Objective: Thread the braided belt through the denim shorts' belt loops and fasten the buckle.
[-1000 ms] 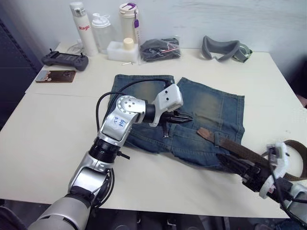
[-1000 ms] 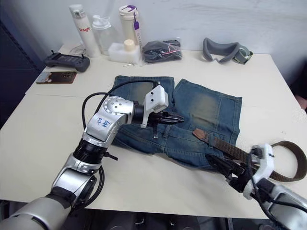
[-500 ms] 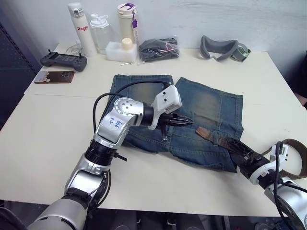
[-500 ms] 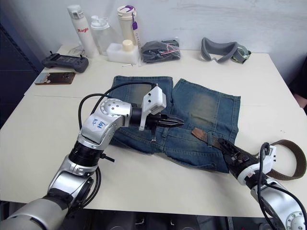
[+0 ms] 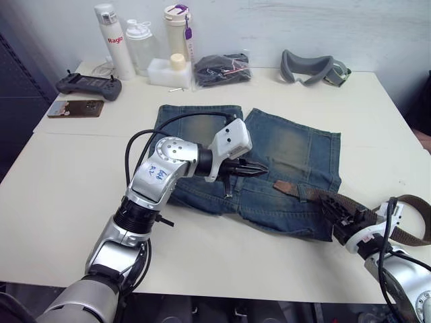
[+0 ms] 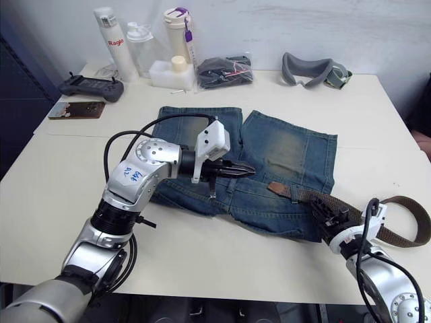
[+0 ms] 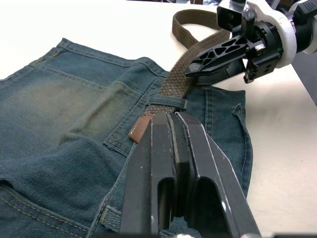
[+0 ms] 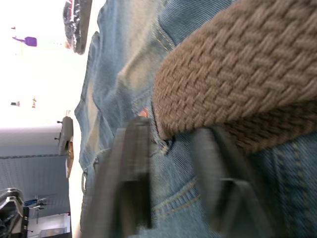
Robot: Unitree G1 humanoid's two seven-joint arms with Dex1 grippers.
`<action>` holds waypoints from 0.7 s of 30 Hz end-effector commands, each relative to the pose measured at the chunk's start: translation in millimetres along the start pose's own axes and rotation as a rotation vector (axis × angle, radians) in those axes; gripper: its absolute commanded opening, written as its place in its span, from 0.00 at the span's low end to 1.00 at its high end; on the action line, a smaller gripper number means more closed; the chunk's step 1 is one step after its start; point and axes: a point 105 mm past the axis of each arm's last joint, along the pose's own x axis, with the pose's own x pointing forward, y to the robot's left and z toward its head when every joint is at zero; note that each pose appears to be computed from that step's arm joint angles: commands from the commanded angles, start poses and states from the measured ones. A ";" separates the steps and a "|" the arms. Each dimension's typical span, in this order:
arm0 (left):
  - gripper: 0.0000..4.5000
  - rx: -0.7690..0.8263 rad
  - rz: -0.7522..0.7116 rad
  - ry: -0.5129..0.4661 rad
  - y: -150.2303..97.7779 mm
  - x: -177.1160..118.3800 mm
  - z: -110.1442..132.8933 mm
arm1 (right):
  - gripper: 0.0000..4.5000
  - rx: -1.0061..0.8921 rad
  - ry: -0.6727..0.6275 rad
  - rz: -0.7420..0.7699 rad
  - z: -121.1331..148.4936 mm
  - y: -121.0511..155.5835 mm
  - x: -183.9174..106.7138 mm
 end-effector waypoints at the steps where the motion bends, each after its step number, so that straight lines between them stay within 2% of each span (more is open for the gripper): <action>1: 0.00 0.042 -0.004 -0.018 -2.0 -0.9 10.2 | 0.01 -0.007 -0.015 0.011 3.1 1.4 3.4; 6: 0.00 0.046 0.000 -0.002 -1.4 -2.3 7.5 | 0.01 -0.048 0.082 0.013 -8.2 3.6 11.0; 11: 0.00 0.048 0.005 0.006 -1.2 -3.7 6.4 | 0.01 -0.152 0.214 -0.051 -25.4 -7.7 22.0; 16: 0.00 0.052 0.014 0.022 -0.7 -5.6 3.2 | 0.01 -0.207 0.260 -0.025 -30.0 -2.8 30.0; 21: 0.00 0.105 0.009 0.081 -2.1 -6.9 -7.6 | 0.01 -0.271 0.281 -0.033 -34.8 -5.5 37.0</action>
